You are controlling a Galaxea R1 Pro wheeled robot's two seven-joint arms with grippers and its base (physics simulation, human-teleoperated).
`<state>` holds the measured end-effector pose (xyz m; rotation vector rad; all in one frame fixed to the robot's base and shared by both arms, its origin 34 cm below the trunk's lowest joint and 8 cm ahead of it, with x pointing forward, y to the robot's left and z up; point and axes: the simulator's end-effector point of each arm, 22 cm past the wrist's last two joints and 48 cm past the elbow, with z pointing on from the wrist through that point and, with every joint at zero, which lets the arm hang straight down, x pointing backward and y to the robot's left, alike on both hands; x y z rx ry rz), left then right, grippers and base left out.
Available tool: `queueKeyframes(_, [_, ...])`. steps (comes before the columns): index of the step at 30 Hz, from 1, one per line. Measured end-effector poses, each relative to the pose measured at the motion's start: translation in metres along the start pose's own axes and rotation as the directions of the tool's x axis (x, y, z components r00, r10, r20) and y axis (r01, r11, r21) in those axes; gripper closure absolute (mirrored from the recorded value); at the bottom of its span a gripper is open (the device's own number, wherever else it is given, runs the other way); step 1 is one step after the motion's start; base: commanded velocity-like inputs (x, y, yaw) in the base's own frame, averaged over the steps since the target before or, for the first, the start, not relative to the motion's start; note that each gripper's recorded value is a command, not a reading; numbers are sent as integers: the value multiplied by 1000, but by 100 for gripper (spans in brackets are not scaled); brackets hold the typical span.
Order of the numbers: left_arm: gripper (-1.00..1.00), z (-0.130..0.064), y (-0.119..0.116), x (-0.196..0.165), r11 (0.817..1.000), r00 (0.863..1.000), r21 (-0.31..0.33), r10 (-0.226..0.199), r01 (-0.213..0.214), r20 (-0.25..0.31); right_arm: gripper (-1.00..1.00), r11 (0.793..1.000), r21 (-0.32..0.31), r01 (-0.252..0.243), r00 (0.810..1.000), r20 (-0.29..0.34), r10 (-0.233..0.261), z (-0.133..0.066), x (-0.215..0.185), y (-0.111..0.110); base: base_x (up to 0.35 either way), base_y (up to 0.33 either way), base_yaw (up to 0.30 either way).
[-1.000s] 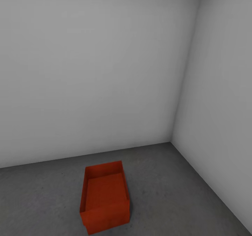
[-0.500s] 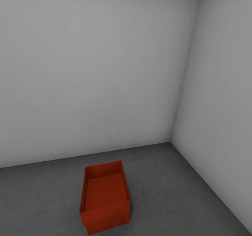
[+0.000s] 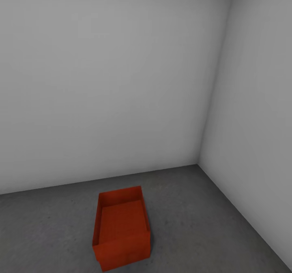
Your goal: Move the two storage containers from the living room to the garage. In the garage, place one container on the floor and stack the other container on top of it (either order is fine).
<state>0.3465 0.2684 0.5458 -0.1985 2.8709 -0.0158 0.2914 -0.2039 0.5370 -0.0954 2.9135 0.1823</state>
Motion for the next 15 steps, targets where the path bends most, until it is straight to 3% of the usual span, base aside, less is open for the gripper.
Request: queueKeyframes(15, [-100, 0, 3, -3, 1000, 1000, -3, 22, -22, 6, -100, 1000, 0, 1, 1000, 0, -1, 0, 0, 0, 0, 0, 0])
